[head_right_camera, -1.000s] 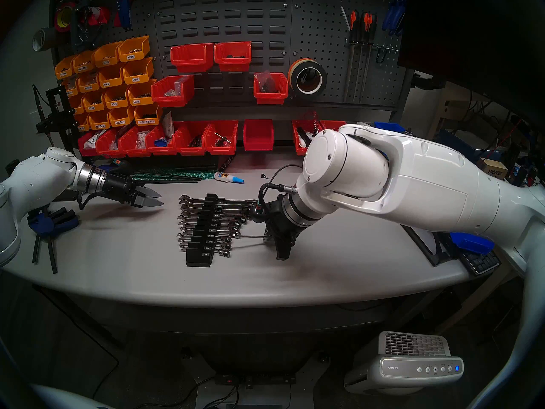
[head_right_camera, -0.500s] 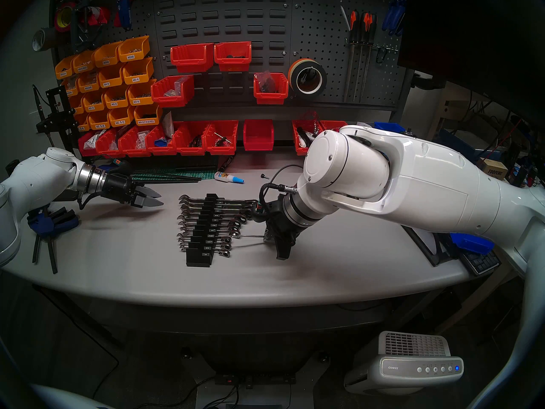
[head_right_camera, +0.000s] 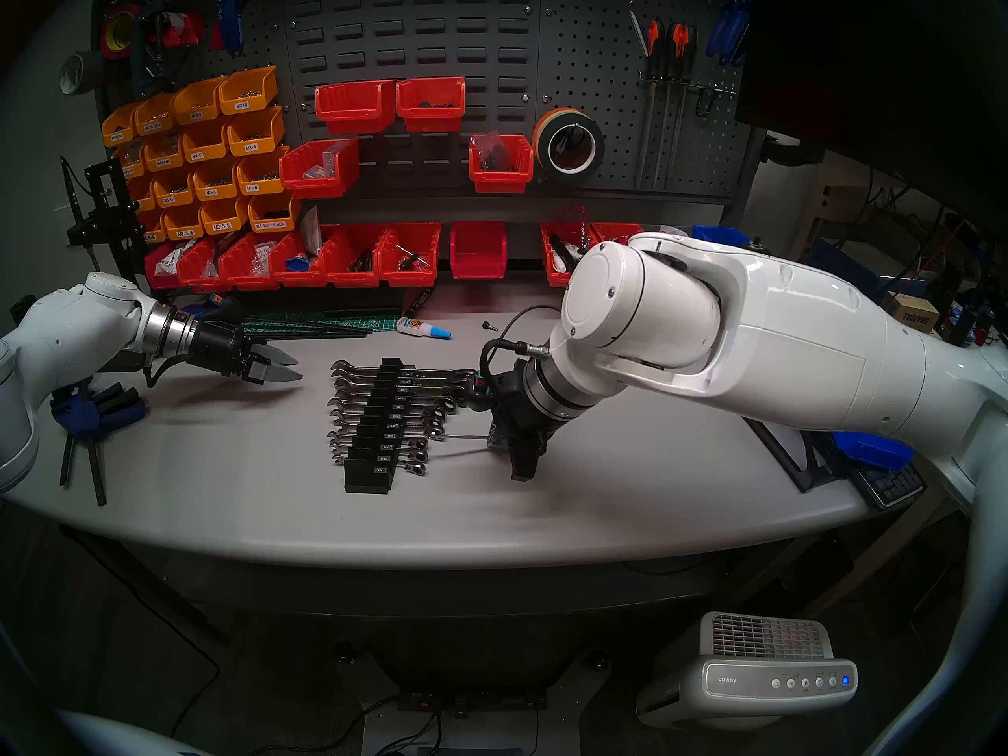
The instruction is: Put the wrenches on the table into the correct slot in the case
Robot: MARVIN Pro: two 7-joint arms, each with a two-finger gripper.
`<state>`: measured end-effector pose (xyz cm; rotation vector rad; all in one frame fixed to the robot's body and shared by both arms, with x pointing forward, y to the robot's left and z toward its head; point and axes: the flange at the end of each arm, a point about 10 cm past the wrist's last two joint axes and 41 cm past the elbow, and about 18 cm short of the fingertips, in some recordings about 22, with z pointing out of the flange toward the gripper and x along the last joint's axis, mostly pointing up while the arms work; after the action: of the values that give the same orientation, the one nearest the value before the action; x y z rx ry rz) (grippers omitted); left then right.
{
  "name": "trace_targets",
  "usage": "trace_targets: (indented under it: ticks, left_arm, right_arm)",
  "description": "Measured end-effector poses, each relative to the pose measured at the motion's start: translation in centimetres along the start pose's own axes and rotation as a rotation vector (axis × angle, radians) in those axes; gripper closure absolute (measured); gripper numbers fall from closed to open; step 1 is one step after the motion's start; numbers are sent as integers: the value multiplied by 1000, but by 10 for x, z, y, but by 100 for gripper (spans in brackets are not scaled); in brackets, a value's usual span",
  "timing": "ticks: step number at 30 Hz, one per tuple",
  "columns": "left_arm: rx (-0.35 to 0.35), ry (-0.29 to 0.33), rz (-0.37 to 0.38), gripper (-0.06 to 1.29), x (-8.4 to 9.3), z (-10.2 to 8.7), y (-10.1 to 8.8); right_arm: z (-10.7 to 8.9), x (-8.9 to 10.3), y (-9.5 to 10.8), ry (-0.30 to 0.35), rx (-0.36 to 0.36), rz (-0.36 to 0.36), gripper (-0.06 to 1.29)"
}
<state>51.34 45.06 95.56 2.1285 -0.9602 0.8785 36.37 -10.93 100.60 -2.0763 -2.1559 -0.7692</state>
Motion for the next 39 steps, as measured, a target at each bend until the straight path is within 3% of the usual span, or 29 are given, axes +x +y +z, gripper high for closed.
trace_targets:
  ticks: [39]
  left_arm:
    - [0, 0, 0, 0, 0, 0, 0]
  right_arm:
    - [1, -1, 0, 0, -1, 1, 126]
